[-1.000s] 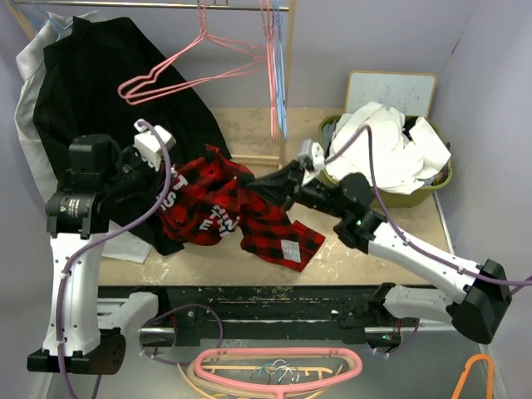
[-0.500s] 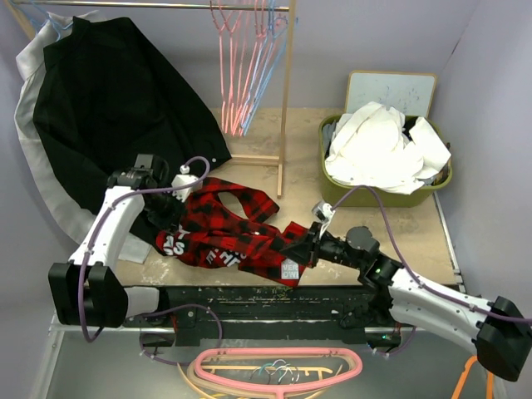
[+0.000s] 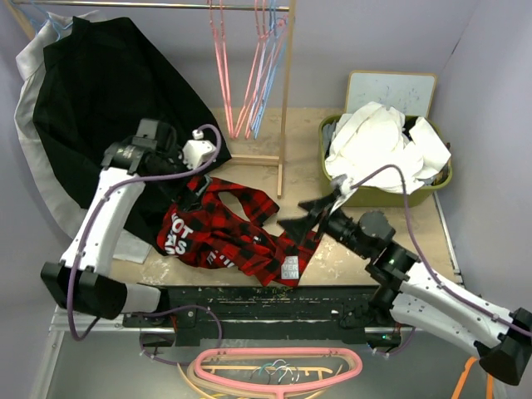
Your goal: Place the shirt on the hanger
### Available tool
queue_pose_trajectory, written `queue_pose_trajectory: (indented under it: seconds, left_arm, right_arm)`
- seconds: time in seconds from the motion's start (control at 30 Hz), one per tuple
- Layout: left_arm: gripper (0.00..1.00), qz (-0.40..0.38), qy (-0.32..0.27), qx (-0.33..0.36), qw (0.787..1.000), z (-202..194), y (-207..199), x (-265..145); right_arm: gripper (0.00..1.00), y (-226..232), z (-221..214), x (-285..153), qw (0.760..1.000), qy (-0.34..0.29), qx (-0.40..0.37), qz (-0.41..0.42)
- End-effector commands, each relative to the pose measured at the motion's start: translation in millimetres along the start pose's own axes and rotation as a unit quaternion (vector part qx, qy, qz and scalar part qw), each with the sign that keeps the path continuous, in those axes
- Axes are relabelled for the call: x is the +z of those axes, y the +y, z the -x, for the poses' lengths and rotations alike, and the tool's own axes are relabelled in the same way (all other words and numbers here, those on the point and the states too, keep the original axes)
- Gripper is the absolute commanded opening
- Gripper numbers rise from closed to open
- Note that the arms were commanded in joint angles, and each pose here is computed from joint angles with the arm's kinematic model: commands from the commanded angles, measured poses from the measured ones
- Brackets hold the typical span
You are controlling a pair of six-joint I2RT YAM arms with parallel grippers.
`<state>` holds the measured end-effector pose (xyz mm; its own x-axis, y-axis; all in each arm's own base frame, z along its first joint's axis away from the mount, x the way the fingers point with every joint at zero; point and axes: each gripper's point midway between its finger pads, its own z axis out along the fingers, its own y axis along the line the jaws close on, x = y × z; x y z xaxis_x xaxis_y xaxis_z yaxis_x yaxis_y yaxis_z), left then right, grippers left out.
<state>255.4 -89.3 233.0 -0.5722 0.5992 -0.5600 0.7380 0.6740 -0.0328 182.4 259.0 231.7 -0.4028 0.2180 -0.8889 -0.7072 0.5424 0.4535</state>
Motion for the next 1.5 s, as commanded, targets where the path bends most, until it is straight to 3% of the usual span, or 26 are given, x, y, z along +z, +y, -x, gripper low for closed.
queue_pose_trajectory:
  seconds: [0.0, 0.07, 0.2, 0.33, 0.43, 0.57, 0.83, 1.17, 1.27, 1.37, 1.47]
  left_arm:
    - [0.99, 0.013, 0.036, -0.003, 0.999, 4, 6, 40]
    - [0.96, -0.001, 0.034, -0.006, 0.999, 6, -1, 45]
    - [0.82, -0.027, -0.002, -0.001, 1.000, 6, -21, 33]
    - [0.60, -0.016, -0.016, -0.007, 1.000, -6, -24, 24]
    - [0.59, -0.011, -0.032, -0.024, 0.999, -11, -21, 19]
    - [0.59, -0.008, -0.042, -0.028, 0.999, -12, -21, 15]
    - [0.59, -0.007, -0.044, -0.026, 0.999, -11, -19, 18]
    - [0.59, -0.007, -0.042, -0.027, 0.999, -10, -17, 22]
    - [0.59, -0.007, -0.041, -0.029, 0.999, -10, -16, 23]
    - [0.59, -0.007, -0.038, -0.030, 0.999, -10, -15, 25]
    - [0.59, -0.008, -0.036, -0.031, 0.999, -11, -15, 27]
  right_arm:
    - [1.00, -19, 152, -3, 0.963, -0.201, -0.082, -0.156]
    - [1.00, -29, 196, 10, 0.946, -0.190, -0.106, -0.240]
    - [0.97, -3, 285, 16, 0.926, -0.241, -0.113, -0.266]
    - [0.75, 13, 322, 36, 0.924, -0.253, -0.120, -0.260]
    - [0.57, 6, 340, 50, 0.910, -0.260, -0.124, -0.298]
    - [0.47, -10, 349, 66, 0.888, -0.261, -0.150, -0.347]
    - [0.44, -41, 355, 90, 0.878, -0.246, -0.167, -0.374]
    - [0.44, -65, 345, 111, 0.887, -0.222, -0.171, -0.368]
    - [0.48, -65, 341, 118, 0.895, -0.217, -0.168, -0.351]
    - [0.60, -62, 340, 123, 0.900, -0.218, -0.166, -0.339]
    - [0.65, -60, 341, 125, 0.903, -0.219, -0.164, -0.330]
